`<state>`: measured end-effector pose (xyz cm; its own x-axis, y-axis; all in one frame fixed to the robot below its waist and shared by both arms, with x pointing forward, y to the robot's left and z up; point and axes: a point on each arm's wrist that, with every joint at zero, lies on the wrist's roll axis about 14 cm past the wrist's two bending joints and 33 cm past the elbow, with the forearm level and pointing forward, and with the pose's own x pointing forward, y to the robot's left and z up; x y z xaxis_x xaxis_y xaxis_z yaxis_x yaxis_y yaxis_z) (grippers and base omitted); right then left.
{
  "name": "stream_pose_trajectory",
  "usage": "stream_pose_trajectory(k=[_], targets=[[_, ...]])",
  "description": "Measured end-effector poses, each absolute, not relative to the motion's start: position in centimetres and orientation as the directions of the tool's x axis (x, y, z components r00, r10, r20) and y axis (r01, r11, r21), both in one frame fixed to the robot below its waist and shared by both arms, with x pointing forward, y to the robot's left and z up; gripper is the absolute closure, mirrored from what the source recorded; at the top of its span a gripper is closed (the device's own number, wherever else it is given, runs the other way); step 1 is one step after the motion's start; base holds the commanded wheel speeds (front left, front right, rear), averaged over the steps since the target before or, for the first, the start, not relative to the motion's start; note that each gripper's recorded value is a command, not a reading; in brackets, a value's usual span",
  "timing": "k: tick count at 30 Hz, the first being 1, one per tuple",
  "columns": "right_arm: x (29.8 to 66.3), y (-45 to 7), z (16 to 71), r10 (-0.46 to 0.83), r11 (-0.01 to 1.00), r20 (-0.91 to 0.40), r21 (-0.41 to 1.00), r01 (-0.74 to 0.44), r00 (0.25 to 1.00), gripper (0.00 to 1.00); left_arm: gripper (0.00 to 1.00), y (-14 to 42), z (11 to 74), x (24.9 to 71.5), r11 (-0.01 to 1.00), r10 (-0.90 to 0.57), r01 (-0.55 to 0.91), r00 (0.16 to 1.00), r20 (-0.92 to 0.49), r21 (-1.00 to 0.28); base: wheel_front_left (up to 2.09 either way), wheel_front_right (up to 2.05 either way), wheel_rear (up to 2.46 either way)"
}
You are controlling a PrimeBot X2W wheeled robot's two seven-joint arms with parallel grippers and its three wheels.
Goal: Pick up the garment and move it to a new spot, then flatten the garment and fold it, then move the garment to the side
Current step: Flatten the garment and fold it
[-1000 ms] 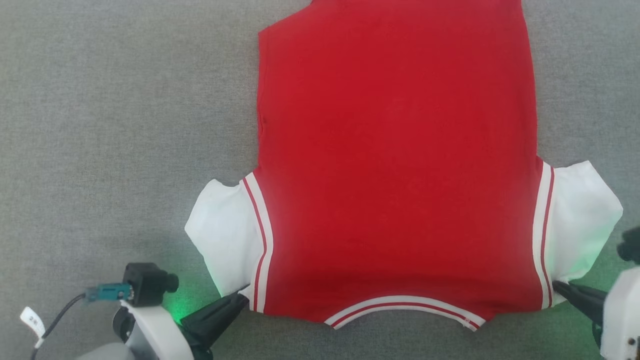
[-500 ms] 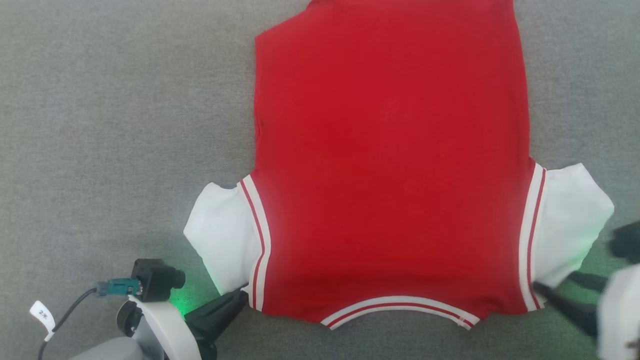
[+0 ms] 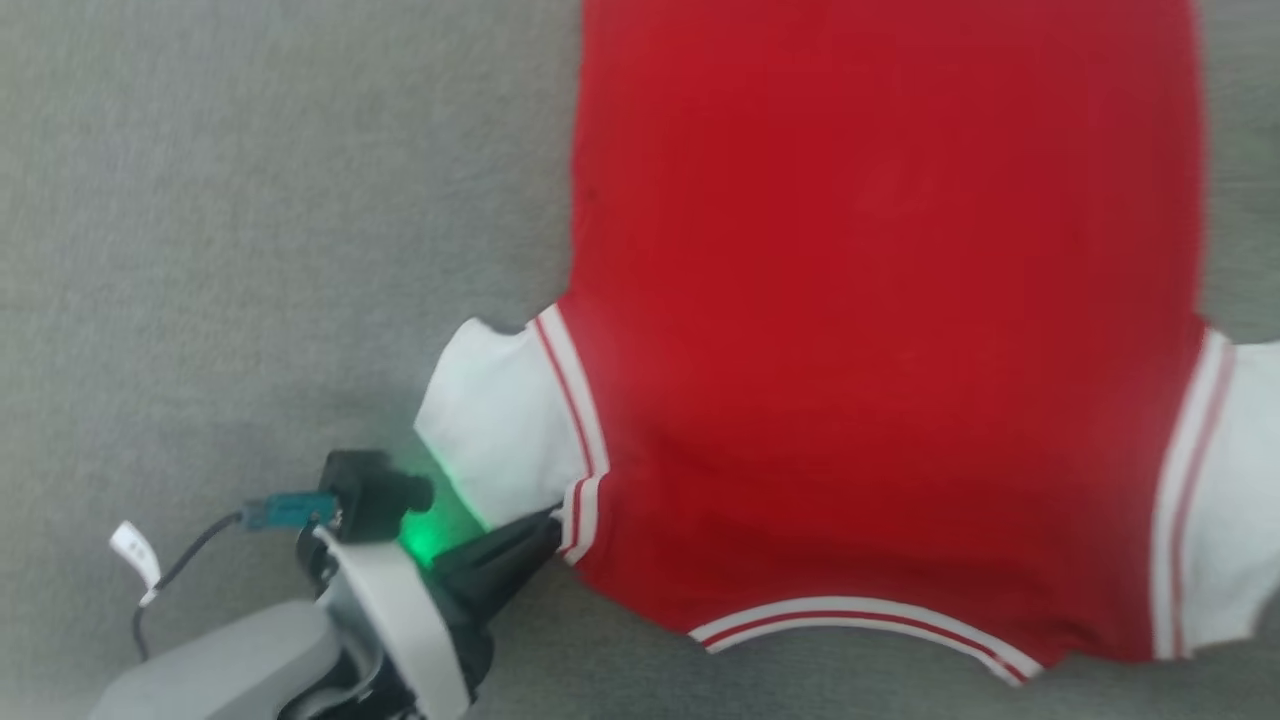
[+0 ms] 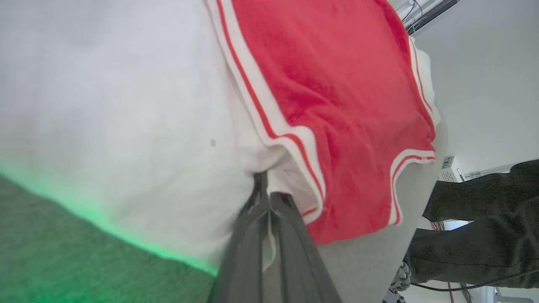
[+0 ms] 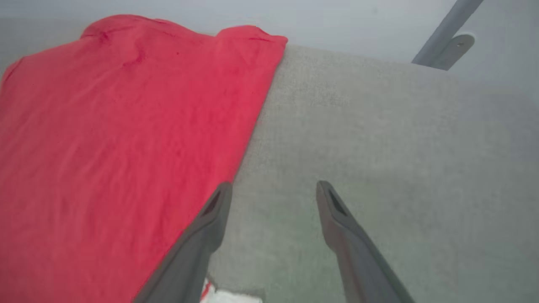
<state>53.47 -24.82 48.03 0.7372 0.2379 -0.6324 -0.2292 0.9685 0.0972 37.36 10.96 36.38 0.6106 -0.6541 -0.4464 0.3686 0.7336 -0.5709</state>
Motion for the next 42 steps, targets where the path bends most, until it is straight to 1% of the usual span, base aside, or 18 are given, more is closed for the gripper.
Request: stream_pose_trajectory(k=[6, 11, 13, 17, 22, 23, 24, 25, 28, 32, 33, 34, 36, 38, 39, 42], targets=[[61.1, -22.1, 44.9, 0.189, 0.976, -0.706, 0.061, -0.208, 0.683, 0.0, 1.0, 11.0, 35.7, 38.1, 0.734, -0.648, 0.35, 0.618, -0.445, -0.582, 0.0, 0.0, 0.0], [65.4, -21.9, 42.0, 0.108, 0.987, -0.771, 0.01, -0.157, 0.628, 0.0, 1.0, 11.2, 34.9, 38.5, 0.735, -0.64, 0.325, 0.622, -0.452, -0.595, 0.0, 0.0, 0.0], [66.6, -21.8, 40.6, 0.088, 0.991, -0.793, 0.006, -0.136, 0.603, 0.0, 1.0, 11.3, 34.7, 38.6, 0.735, -0.638, 0.317, 0.622, -0.454, -0.599, 0.0, 0.0, 0.0], [67.7, -20.6, 37.6, 0.094, 0.992, -0.844, 0.037, -0.118, 0.529, 0.0, 1.0, 11.4, 34.2, 38.9, 0.734, -0.635, 0.305, 0.624, -0.454, -0.607, 0.0, 0.0, 0.0], [68.6, -19.6, 36.2, 0.102, 0.992, -0.869, 0.051, -0.116, 0.485, 0.0, 1.0, 11.4, 33.7, 39.0, 0.735, -0.634, 0.3, 0.621, -0.461, -0.608, 0.0, 0.0, 0.0], [68.7, -19.6, 36.1, 0.101, 0.992, -0.87, 0.051, -0.117, 0.482, 0.43, 1.0, 11.4, 33.7, 39.0, 0.735, -0.636, 0.305, 0.619, -0.461, -0.606, 0.0, 0.0, 0.0], [68.7, -19.5, 36.1, 0.099, 0.992, -0.872, 0.048, -0.118, 0.479, 0.8, 1.0, 11.4, 33.7, 39.1, 0.734, -0.638, 0.307, 0.618, -0.459, -0.606, 0.0, 0.0, 0.0], [68.6, -19.4, 36.2, 0.1, 0.992, -0.872, 0.047, -0.121, 0.479, 1.0, 1.0, 11.3, 33.8, 39.1, 0.733, -0.638, 0.31, 0.62, -0.457, -0.605, 0.0, 0.0, 0.0], [68.6, -19.1, 37.2, 0.122, 0.99, -0.856, 0.065, -0.129, 0.503, 1.0, 1.0, 11.3, 34.2, 39.3, 0.735, -0.635, 0.316, 0.63, -0.446, -0.6, 0.0, 0.0, 0.0], [67.0, -19.9, 38.4, 0.127, 0.986, -0.85, 0.052, -0.158, 0.511, 1.0, 1.0, 11.6, 34.8, 39.5, 0.746, -0.619, 0.316, 0.655, -0.434, -0.587, 0.0, 0.0, 0.0], [66.3, -20.1, 38.7, 0.131, 0.984, -0.853, 0.05, -0.17, 0.505, 1.0, 1.0, 11.7, 35.0, 39.5, 0.748, -0.615, 0.316, 0.66, -0.431, -0.584, 0.0, 0.0, 0.0], [64.8, -20.8, 39.7, 0.139, 0.98, -0.853, 0.047, -0.192, 0.503, 1.0, 1.0, 11.8, 35.5, 39.5, 0.752, -0.607, 0.317, 0.674, -0.422, -0.577, 0.0, 0.0, 0.0], [63.2, -22.0, 41.1, 0.143, 0.978, -0.851, 0.042, -0.206, 0.505, 1.0, 1.0, 11.9, 36.1, 39.5, 0.756, -0.601, 0.321, 0.685, -0.411, -0.571, 0.0, 0.0, 0.0], [61.0, -23.1, 42.0, 0.144, 0.974, -0.859, 0.036, -0.223, 0.491, 1.0, 1.0, 12.1, 36.7, 39.6, 0.76, -0.596, 0.328, 0.696, -0.401, -0.561, 0.0, 0.0, 0.0], [61.0, -23.1, 42.0, 0.144, 0.974, -0.859, 0.036, -0.223, 0.491, 1.0, 1.0, 12.1, 36.7, 39.6, 0.76, -0.596, 0.328, 0.696, -0.401, -0.561, 0.0, 0.0, 0.0], [57.0, -24.6, 42.6, 0.153, 0.97, -0.875, 0.044, -0.239, 0.458, 1.0, 1.0, 12.6, 37.6, 40.0, 0.773, -0.579, 0.334, 0.719, -0.385, -0.539, 0.0, 0.0, 0.0]])
